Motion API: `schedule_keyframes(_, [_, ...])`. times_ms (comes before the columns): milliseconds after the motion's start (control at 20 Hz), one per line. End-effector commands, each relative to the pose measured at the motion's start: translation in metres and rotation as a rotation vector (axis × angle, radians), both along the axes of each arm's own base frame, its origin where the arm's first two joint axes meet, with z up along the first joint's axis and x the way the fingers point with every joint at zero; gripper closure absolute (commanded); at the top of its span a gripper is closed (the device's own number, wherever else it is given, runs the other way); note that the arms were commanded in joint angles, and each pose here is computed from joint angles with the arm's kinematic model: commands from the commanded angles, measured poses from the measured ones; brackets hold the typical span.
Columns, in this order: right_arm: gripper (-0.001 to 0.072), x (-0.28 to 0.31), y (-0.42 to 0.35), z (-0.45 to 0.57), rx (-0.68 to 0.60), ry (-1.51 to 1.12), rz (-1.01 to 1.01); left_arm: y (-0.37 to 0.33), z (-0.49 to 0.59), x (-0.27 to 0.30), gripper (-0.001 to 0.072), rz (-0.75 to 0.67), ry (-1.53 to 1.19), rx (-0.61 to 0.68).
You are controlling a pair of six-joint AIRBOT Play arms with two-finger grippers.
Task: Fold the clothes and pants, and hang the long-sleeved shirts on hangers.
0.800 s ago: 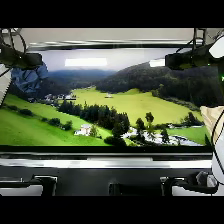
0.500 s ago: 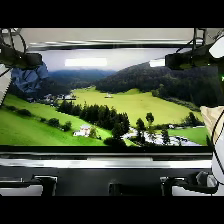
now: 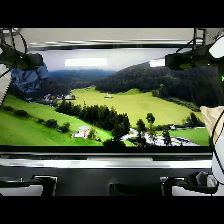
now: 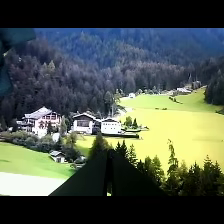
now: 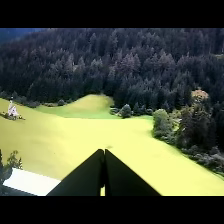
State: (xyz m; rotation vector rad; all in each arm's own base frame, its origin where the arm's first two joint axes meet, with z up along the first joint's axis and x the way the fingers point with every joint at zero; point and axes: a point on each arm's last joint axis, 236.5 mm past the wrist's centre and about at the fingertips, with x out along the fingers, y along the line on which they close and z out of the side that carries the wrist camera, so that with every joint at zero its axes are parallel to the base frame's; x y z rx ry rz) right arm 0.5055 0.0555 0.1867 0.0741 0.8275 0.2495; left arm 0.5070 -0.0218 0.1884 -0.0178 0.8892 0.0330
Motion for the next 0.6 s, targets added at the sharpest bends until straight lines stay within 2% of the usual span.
schedule_keyframes(0, [0.0674,0.0,0.001,0.0,0.0,0.0,0.001,0.0,-0.006,0.002,0.0688,-0.001,0.011,0.001])
schedule_keyframes(550, [0.0674,0.004,0.001,0.003,0.005,-0.022,-0.004,-0.001,-0.036,0.005,0.0688,0.0,0.091,0.006])
